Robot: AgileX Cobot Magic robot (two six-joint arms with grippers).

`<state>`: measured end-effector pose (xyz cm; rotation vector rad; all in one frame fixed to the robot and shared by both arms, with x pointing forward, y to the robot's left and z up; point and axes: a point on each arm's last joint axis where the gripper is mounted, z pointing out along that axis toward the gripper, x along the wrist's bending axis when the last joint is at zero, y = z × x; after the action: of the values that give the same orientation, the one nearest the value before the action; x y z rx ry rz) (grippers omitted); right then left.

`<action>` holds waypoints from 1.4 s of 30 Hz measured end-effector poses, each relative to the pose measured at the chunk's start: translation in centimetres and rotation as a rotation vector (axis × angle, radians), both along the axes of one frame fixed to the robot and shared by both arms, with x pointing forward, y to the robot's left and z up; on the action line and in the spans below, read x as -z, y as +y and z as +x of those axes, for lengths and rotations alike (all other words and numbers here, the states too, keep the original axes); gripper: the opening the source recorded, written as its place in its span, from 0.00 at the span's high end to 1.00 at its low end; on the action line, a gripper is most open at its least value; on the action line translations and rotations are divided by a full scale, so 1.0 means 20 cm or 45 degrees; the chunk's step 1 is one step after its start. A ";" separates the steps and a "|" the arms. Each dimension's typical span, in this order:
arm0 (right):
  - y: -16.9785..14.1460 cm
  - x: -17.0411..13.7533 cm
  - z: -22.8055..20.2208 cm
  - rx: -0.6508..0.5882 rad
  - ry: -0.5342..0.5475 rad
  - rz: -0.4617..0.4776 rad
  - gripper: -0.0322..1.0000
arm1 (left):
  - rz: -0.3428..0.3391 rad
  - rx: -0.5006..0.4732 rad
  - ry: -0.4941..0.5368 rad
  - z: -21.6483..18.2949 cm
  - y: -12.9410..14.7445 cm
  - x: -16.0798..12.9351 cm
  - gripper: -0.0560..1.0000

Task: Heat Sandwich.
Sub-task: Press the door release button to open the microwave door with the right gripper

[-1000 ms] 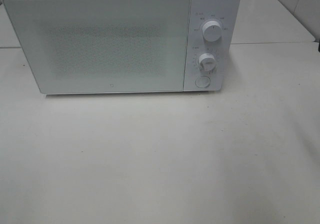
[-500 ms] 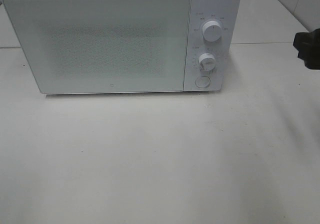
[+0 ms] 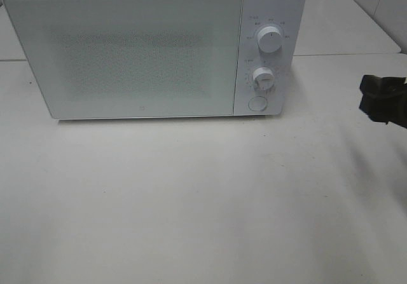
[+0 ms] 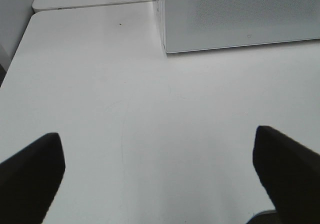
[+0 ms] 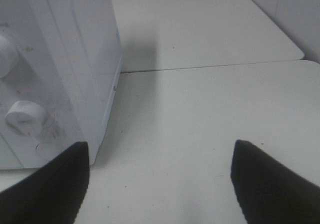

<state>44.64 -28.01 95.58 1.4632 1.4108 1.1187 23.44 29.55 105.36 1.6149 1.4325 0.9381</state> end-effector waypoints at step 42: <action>0.58 0.23 0.05 -0.104 0.013 -0.075 0.23 | 0.000 0.000 0.000 0.00 0.00 0.00 0.03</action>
<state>45.63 -16.40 90.99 1.3826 1.5099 1.1117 23.44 29.55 105.36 1.6149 1.4325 0.9381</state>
